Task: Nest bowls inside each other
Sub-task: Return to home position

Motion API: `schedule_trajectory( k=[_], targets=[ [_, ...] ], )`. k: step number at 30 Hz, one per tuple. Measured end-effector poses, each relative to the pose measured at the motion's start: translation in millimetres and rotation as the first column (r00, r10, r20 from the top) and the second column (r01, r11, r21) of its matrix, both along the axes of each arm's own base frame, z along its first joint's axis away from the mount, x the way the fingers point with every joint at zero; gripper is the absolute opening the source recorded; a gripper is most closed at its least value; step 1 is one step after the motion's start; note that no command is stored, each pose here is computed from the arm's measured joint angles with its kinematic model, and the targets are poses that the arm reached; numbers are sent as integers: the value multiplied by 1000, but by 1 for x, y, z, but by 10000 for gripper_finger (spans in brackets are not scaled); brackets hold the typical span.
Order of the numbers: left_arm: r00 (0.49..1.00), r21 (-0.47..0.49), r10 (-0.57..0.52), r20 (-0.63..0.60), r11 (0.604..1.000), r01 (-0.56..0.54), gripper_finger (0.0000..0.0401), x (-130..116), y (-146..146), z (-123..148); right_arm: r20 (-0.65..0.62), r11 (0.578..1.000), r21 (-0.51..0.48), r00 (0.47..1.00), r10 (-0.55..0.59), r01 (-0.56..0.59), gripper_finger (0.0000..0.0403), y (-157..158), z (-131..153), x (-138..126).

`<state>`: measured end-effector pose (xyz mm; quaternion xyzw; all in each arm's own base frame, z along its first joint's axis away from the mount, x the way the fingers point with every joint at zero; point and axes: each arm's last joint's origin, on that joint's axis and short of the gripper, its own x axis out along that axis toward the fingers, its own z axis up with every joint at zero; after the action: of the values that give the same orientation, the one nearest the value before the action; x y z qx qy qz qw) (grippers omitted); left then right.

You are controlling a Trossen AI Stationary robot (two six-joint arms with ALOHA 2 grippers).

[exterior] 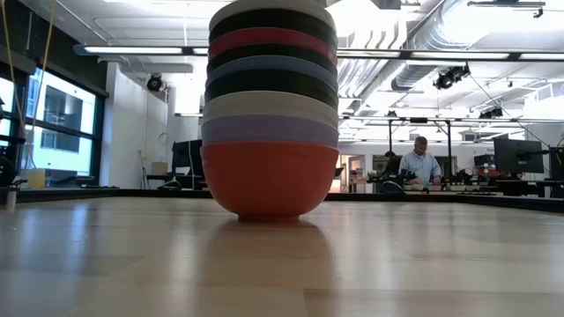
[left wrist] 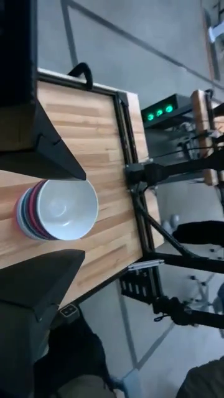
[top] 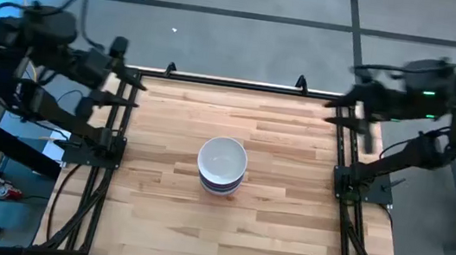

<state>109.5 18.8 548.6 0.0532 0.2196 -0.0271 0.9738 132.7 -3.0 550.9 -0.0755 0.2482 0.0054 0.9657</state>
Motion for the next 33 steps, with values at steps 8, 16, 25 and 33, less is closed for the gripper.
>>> schedule_trajectory(
  k=[8, 16, 25, 33],
  targets=[
    [980, 34, -2, 197, 999, -5, 178, -56, -15, -4, 204, 997, 5, 976, 80, -83, 140, 5, 15, -84],
    [904, 86, 14, 426, 995, -55, 178, -114, -24, -17, 356, 996, -4, 931, 81, -86, 140, 3, 9, -170],
    [807, 155, 9, 590, 980, -124, 178, -140, -28, -43, 443, 997, -12, 893, 75, -78, 140, 2, -28, -222],
    [789, 182, -5, 614, 974, -135, 178, -139, -28, -64, 491, 996, -36, 867, 84, -76, 140, 2, -76, -236]
  ],
)
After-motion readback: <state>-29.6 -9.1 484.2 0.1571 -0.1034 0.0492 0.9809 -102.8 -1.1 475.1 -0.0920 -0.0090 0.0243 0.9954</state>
